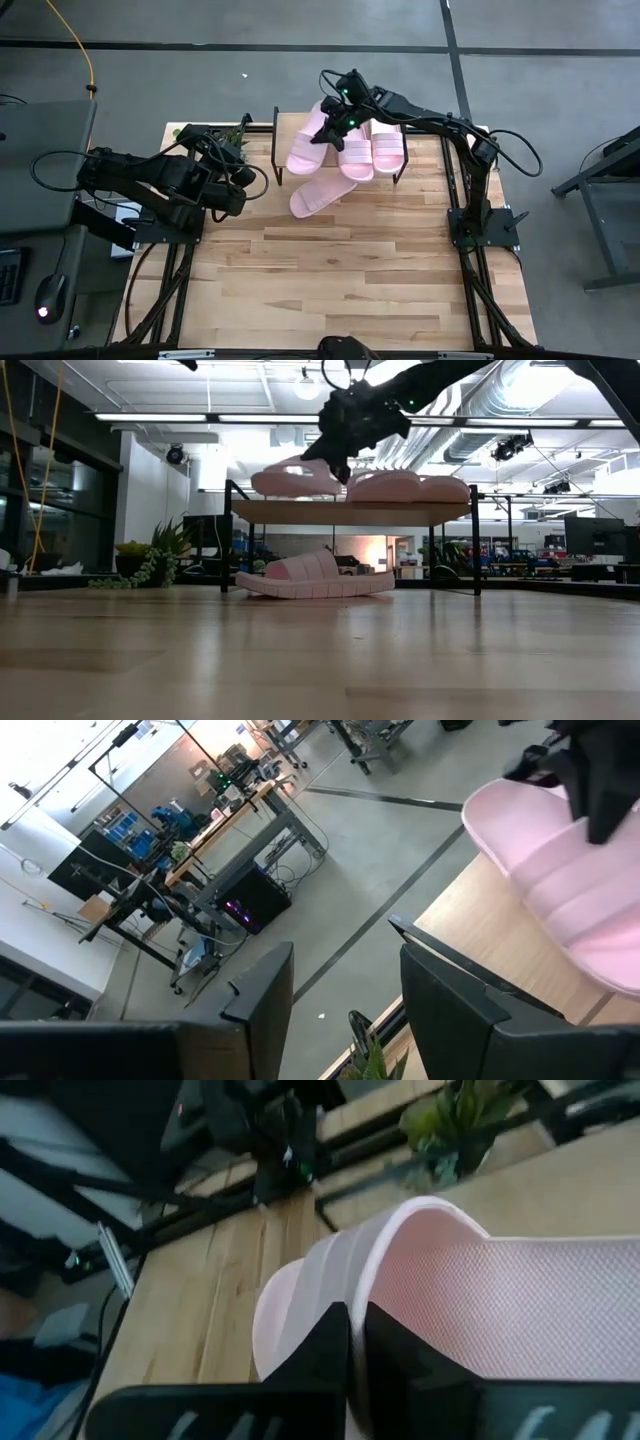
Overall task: Pick and place slides into the shelf
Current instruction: Put the pink slide on the shelf
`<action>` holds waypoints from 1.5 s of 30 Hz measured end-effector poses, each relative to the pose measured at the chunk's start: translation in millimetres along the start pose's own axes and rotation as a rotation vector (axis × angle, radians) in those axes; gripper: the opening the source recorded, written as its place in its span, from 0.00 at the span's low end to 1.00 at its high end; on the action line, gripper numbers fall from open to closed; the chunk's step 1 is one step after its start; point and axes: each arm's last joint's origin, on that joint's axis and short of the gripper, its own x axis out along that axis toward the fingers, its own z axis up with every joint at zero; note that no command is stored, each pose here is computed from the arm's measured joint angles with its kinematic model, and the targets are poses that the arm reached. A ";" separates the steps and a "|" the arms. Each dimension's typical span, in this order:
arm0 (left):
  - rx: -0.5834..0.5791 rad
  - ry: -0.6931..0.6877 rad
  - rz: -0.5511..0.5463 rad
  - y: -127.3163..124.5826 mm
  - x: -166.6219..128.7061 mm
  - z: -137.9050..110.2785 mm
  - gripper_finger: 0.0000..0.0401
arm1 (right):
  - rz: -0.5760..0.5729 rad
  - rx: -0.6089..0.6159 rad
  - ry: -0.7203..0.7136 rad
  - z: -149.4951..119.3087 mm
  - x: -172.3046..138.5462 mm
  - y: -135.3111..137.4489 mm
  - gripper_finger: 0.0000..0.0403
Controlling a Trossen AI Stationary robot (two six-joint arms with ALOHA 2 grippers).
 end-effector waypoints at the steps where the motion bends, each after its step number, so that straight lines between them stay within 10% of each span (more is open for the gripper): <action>1: 0.000 0.000 0.000 0.0 0.0 0.0 0.42 | 0.000 0.000 -0.015 1.8 0.0 0.0 0.01; 32: 0.080 0.037 -0.023 0.9 0.2 -4.7 0.42 | -0.152 -0.126 -0.634 58.8 18.7 56.4 0.00; 45: 0.116 -0.099 0.156 -23.3 10.2 -35.3 0.42 | 0.018 -0.243 -0.991 76.7 15.9 109.6 0.00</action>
